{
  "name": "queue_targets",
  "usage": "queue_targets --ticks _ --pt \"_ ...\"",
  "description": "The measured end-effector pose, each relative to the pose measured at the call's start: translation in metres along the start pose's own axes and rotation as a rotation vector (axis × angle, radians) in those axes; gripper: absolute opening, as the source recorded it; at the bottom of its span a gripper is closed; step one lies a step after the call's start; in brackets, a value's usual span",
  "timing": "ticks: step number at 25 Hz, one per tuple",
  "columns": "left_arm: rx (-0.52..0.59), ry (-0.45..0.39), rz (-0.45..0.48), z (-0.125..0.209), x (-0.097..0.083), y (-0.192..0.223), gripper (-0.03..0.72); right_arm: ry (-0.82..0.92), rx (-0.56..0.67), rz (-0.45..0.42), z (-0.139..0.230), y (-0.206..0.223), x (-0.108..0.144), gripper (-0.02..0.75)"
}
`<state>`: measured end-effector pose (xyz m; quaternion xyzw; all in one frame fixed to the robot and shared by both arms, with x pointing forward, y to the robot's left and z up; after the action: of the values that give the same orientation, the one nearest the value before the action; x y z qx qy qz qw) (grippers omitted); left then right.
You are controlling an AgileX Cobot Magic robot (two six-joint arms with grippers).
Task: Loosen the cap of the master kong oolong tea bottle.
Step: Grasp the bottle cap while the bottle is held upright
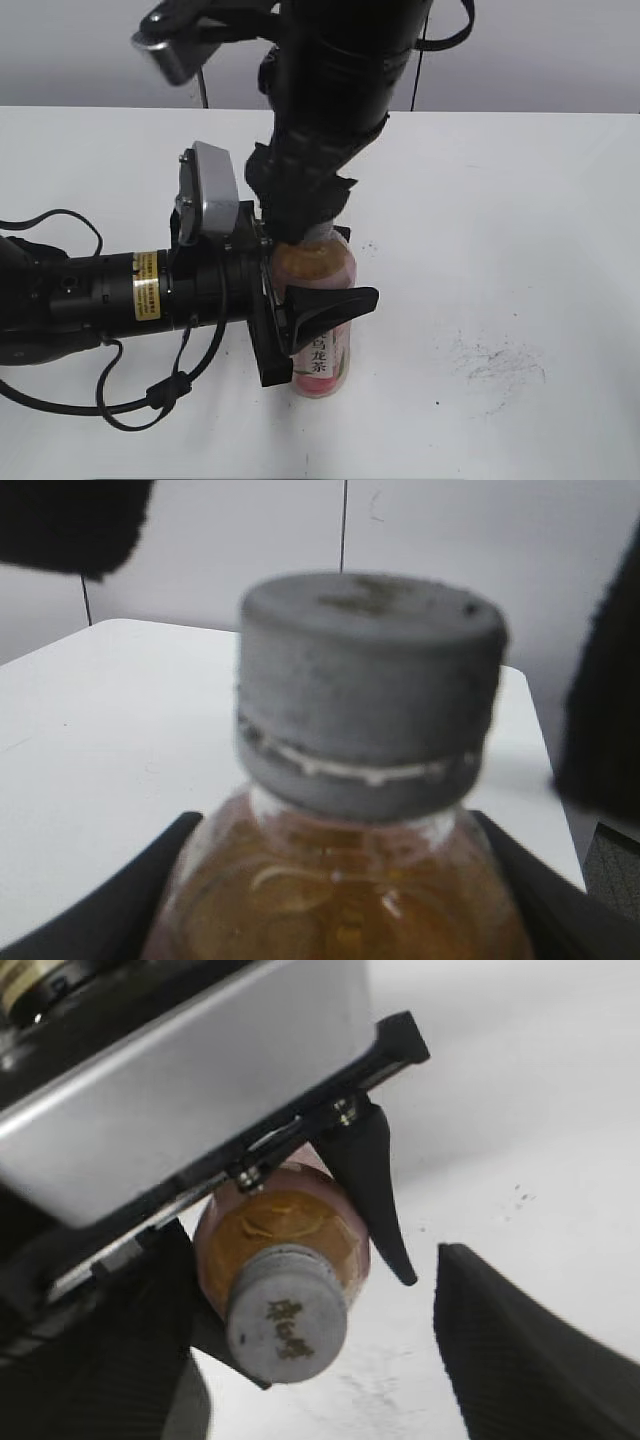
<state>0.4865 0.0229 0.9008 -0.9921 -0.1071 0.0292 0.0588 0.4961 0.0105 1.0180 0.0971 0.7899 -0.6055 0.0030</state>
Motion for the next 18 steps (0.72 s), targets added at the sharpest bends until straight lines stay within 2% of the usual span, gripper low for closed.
queue_targets --ticks 6,12,14,18 --pt "0.000 0.000 0.000 0.000 0.000 0.000 0.446 0.380 0.004 -0.006 0.002 0.002 0.000 0.560" --pt "0.000 0.000 0.000 0.000 0.000 0.000 0.446 0.501 0.048 -0.021 0.013 0.012 0.003 0.539" --pt "0.000 0.000 0.000 0.000 0.000 0.000 0.446 0.505 0.048 -0.020 0.013 0.012 0.003 0.487" --pt "0.000 -0.001 -0.003 0.000 0.001 0.000 0.446 0.503 0.049 -0.017 0.013 0.012 0.002 0.333"
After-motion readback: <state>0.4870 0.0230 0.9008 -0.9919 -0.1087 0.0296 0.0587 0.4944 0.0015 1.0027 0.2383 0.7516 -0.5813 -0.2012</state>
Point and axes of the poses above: a point on each arm's last joint axis where the gripper is mounted, y pointing out along that axis toward the gripper, x along the wrist's bending axis when the last joint is at zero, z = x × y, the point moved 7 cm from there along y, pointing out along that axis toward the gripper, and after that the axes turned 1 degree about -y, right-handed, at the moved point
